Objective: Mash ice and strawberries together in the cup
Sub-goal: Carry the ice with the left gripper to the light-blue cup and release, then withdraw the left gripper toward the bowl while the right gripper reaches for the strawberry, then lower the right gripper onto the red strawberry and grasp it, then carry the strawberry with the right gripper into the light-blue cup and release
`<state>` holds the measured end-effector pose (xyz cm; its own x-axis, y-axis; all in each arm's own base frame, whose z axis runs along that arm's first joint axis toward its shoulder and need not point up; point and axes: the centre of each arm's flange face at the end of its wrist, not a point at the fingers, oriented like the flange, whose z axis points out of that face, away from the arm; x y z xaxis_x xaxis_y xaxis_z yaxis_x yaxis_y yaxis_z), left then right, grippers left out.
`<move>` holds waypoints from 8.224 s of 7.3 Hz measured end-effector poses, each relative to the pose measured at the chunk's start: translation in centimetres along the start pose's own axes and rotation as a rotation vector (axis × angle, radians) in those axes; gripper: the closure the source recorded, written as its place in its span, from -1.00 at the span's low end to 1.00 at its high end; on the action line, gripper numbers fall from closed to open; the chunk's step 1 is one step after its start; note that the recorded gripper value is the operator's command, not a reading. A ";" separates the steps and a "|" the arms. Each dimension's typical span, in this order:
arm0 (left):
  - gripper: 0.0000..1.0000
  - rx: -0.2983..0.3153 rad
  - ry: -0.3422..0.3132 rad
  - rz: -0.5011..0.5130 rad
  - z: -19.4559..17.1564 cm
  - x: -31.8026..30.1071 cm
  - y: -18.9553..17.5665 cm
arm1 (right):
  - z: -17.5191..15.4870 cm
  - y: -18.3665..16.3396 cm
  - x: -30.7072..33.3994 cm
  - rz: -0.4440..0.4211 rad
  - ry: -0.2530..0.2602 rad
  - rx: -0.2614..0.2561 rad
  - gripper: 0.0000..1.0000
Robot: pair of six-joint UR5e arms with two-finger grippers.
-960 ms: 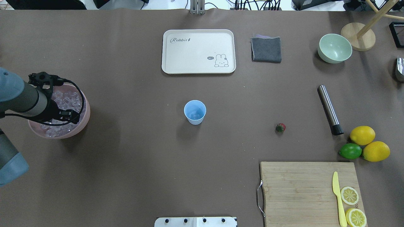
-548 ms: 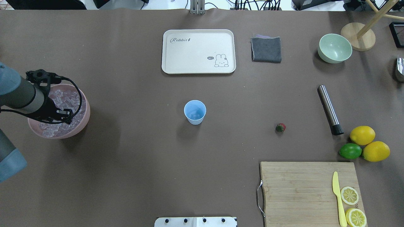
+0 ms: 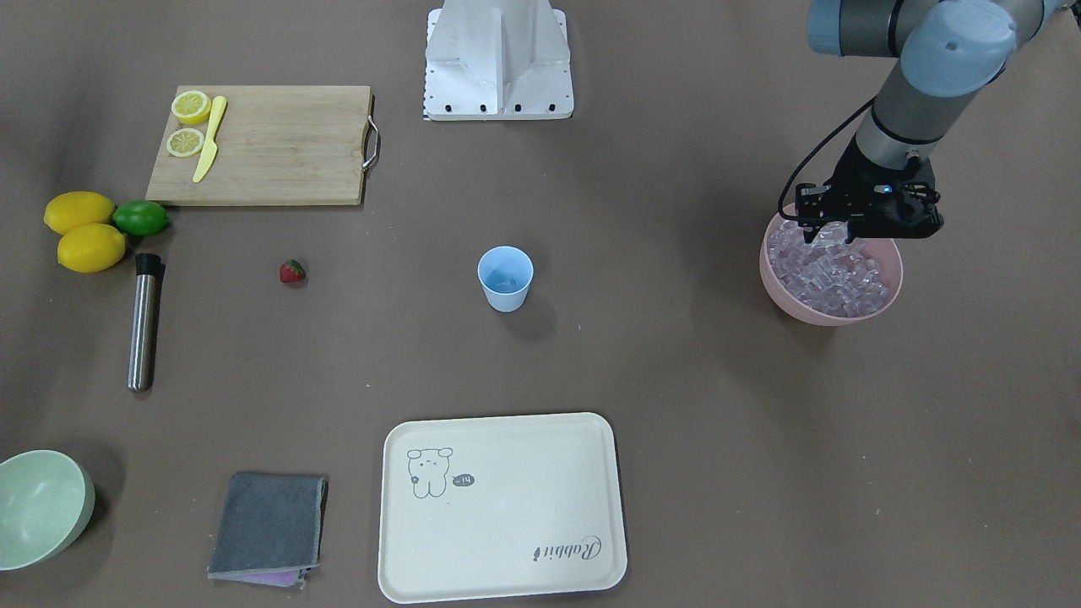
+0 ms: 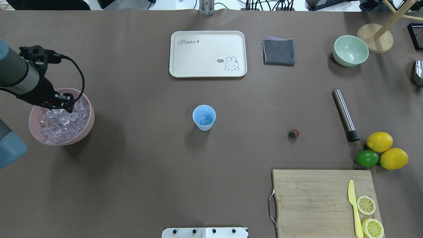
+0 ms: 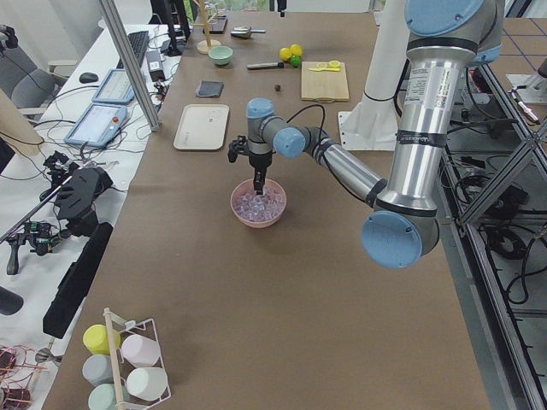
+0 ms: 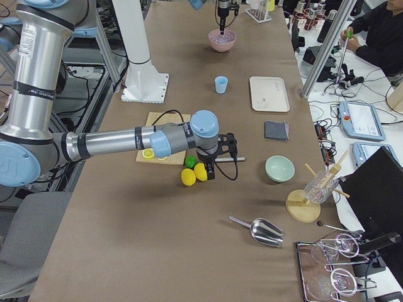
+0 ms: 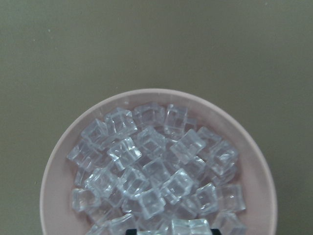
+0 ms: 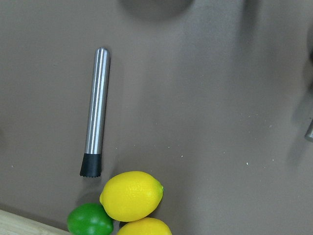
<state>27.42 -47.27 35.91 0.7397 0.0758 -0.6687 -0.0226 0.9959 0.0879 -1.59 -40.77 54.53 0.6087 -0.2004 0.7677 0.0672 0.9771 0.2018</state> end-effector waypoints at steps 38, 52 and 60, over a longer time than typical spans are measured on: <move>-0.94 0.055 0.015 -0.023 -6.0 8.3 -2.5 | 24.6 -7.4 -35.3 0.110 0.193 -0.025 1.00; -0.94 0.058 -0.001 0.002 -5.8 6.8 -2.9 | 14.2 -14.5 -61.0 0.294 -0.041 0.064 1.00; -0.94 0.043 -0.010 0.047 -5.0 6.5 -2.8 | 20.2 -14.3 -64.5 0.344 0.012 0.144 0.43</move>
<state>28.98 -49.28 27.62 0.7451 0.1213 -0.6559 -0.0284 0.9882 0.1505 -57.77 -43.26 14.35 0.5855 0.1395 0.7986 -0.2542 0.9670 0.0175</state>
